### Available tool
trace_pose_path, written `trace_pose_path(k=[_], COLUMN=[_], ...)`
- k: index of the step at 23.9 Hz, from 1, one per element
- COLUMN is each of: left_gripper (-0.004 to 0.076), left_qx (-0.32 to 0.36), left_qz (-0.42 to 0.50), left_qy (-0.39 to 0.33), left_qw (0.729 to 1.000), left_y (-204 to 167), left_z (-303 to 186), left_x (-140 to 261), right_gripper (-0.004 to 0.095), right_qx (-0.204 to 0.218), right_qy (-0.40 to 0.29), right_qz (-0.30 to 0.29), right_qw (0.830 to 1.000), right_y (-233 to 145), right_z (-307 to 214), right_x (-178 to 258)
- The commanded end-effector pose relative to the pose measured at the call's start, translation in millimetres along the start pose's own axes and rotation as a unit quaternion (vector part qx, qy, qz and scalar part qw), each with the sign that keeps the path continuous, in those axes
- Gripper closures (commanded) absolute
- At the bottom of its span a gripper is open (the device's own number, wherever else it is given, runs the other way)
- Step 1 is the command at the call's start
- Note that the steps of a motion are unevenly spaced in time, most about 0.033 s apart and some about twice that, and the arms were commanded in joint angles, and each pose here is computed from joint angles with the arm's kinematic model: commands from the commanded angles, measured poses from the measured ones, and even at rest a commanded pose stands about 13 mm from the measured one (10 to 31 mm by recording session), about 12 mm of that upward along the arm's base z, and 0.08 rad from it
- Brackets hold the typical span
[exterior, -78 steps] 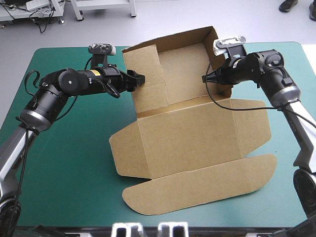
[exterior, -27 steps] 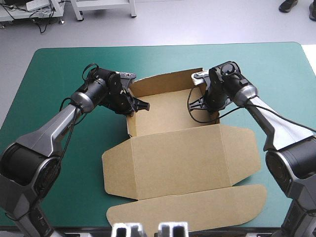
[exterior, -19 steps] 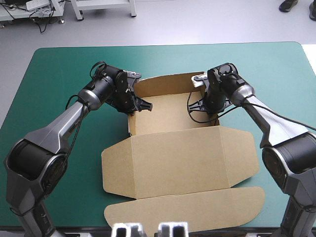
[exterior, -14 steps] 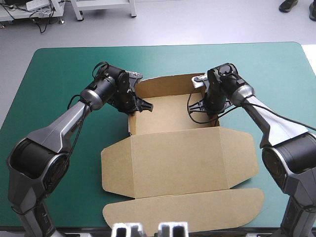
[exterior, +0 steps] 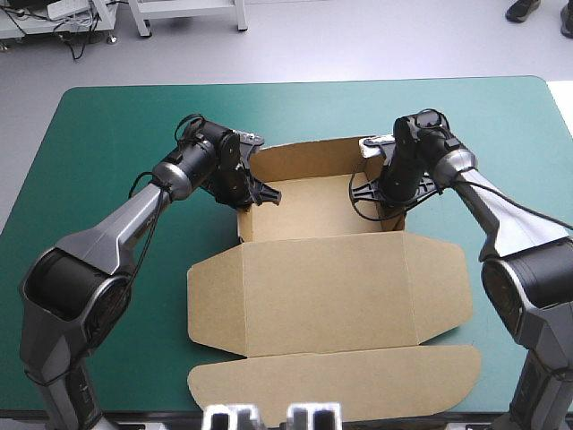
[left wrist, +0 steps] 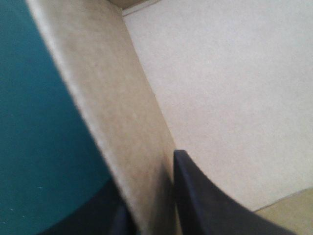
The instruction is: Fold the box
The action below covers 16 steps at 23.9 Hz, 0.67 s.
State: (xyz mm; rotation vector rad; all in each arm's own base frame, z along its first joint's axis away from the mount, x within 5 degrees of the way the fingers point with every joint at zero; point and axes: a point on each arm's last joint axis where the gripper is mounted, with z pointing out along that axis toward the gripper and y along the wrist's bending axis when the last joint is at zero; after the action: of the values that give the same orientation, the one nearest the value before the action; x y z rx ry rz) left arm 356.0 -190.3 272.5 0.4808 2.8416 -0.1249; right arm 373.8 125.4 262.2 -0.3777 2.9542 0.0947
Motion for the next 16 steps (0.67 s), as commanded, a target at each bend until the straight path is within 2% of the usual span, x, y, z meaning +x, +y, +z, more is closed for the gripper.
trace_pose_path(k=[1,2,4,6,11,16], left_gripper=[0.0362,0.0266,0.0202,0.0174,0.0173,0.0173], left_qx=[-0.011,-0.021,-0.027,-0.026,-0.023,-0.011], left_qz=[0.017,0.016,0.011,0.009,0.009,0.007], left_qy=[-0.03,-0.029,-0.029,-0.03,-0.044,-0.113], left_qw=[0.999,0.999,0.999,0.999,0.999,0.993], left_y=[-1,0,2,2,2,3], left_z=[-31,-33,-34,-36,-46,-89], left_x=[-1,-2,-1,-1,1,7], right_gripper=[0.0352,0.0172,0.0071,0.0064,0.0072,0.0072], right_qx=[-0.002,-0.016,-0.021,-0.023,-0.017,-0.017], right_qy=[-0.021,-0.021,-0.021,-0.021,-0.03,-0.09], right_qz=[-0.012,-0.02,-0.018,-0.019,-0.027,-0.044], right_qw=[1.0,0.999,0.999,0.999,0.999,0.995], right_y=[-8,-5,-4,-4,-5,-4], right_z=[-28,-28,-28,-28,-35,-76], right_x=[3,3,3,3,4,14])
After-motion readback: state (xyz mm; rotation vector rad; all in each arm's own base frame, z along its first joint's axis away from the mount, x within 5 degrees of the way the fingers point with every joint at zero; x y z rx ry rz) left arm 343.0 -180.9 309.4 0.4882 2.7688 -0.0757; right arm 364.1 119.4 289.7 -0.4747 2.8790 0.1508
